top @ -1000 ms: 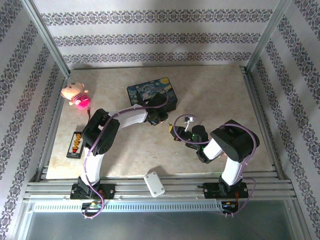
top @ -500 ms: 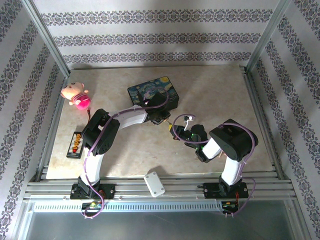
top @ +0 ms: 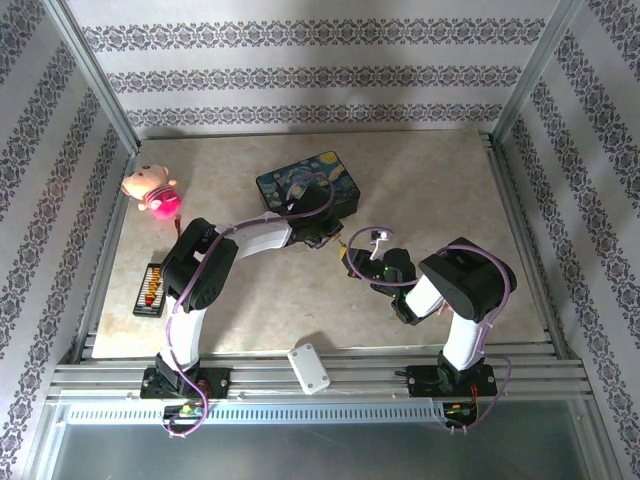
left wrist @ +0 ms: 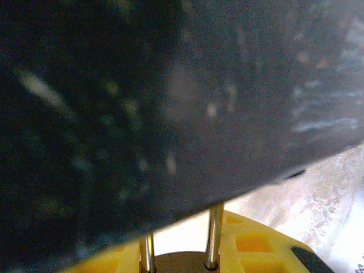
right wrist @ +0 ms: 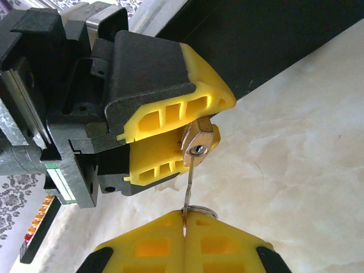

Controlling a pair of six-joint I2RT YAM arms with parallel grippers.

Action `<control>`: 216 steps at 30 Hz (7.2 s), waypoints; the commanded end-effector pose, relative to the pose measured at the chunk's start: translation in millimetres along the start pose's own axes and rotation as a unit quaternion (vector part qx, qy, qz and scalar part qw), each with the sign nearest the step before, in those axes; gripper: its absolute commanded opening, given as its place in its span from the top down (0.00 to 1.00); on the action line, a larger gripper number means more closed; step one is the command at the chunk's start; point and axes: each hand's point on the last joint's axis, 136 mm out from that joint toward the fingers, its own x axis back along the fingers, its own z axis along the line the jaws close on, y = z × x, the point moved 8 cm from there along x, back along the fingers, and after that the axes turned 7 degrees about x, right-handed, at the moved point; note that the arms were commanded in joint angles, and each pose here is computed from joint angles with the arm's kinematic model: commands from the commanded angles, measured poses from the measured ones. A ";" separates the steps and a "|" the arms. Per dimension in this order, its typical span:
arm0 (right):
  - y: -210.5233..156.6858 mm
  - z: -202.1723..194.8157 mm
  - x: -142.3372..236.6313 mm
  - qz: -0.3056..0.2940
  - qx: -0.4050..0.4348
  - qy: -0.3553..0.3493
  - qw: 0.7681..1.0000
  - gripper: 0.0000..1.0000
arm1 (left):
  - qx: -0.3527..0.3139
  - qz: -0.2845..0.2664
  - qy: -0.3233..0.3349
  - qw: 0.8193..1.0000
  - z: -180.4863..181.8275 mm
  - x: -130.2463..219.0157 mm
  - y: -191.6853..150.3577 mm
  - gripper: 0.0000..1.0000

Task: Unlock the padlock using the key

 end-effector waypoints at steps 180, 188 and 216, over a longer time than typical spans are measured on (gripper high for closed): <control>50.5 -6.9 -45.0 0.007 -0.255 0.028 0.967 1.00 | 0.035 0.072 -0.075 0.994 -7.5 -1.0 -18.4 0.92; 43.0 -10.2 -27.3 0.020 -0.228 -0.013 0.973 0.61 | 0.047 0.060 -0.081 0.994 -6.0 0.0 -10.2 0.92; 69.8 12.0 8.2 0.074 -0.054 -0.101 0.991 0.68 | 0.054 0.062 -0.092 0.992 -7.2 1.4 -4.9 0.92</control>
